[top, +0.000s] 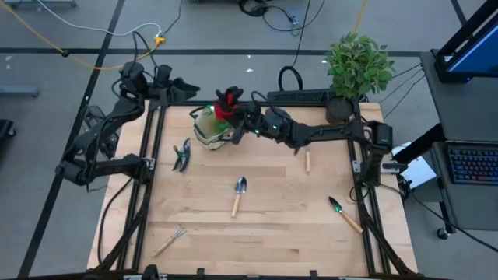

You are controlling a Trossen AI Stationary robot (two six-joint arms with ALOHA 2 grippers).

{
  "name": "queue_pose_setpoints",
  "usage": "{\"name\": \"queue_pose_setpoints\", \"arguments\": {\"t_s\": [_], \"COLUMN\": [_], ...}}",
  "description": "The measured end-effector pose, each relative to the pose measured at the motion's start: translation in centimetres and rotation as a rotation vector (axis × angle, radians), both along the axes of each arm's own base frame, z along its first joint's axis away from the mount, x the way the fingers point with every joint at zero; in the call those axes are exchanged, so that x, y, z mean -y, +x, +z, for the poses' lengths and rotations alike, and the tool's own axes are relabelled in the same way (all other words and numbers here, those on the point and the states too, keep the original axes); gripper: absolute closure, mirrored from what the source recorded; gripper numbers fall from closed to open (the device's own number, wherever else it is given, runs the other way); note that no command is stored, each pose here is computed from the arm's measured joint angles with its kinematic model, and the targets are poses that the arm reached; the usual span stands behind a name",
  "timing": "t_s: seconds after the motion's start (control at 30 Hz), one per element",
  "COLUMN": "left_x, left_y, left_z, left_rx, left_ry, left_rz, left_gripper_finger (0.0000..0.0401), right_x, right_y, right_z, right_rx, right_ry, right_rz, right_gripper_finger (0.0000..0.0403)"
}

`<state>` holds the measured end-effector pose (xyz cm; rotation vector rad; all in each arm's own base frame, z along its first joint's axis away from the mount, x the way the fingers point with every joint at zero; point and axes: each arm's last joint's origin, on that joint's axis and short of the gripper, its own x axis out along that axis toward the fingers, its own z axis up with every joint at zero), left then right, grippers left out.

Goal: Pick & Place Garden tools in Gardening bag
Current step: Put the gardening gloves into the gardening bag

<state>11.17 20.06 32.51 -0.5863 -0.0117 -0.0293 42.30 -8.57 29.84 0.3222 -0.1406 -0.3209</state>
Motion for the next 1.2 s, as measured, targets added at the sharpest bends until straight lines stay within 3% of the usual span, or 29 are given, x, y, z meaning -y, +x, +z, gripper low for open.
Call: {"name": "queue_pose_setpoints", "arguments": {"t_s": [0.27, 0.47, 0.8, 1.07, 1.2], "left_x": [1.7, 3.4, 4.7, 4.6, 4.6], "left_y": [-1.5, -3.1, -3.8, -3.7, -3.7], "left_z": [1.8, 3.4, 4.3, 4.2, 4.2], "left_rx": [0.030, 0.055, 0.071, 0.070, 0.070], "left_ry": [0.128, 0.194, 0.207, 0.193, 0.188], "left_rz": [-0.013, 0.034, 0.048, 0.047, 0.046], "left_gripper_finger": [0.0085, 0.0086, 0.0085, 0.0094, 0.0095], "right_x": [1.3, 1.7, 2.0, 1.9, 1.9], "right_y": [4.6, 6.3, 6.9, 6.8, 6.8], "right_z": [-1.4, -2.9, -6.4, -6.9, -6.9], "right_rx": [-0.034, -0.114, -0.268, -0.326, -0.326], "right_ry": [0.004, 0.020, 0.032, 0.040, 0.040], "right_rz": [0.059, 0.055, 0.007, 0.007, 0.007], "right_gripper_finger": [0.0375, 0.0375, 0.0375, 0.0374, 0.0350]}}
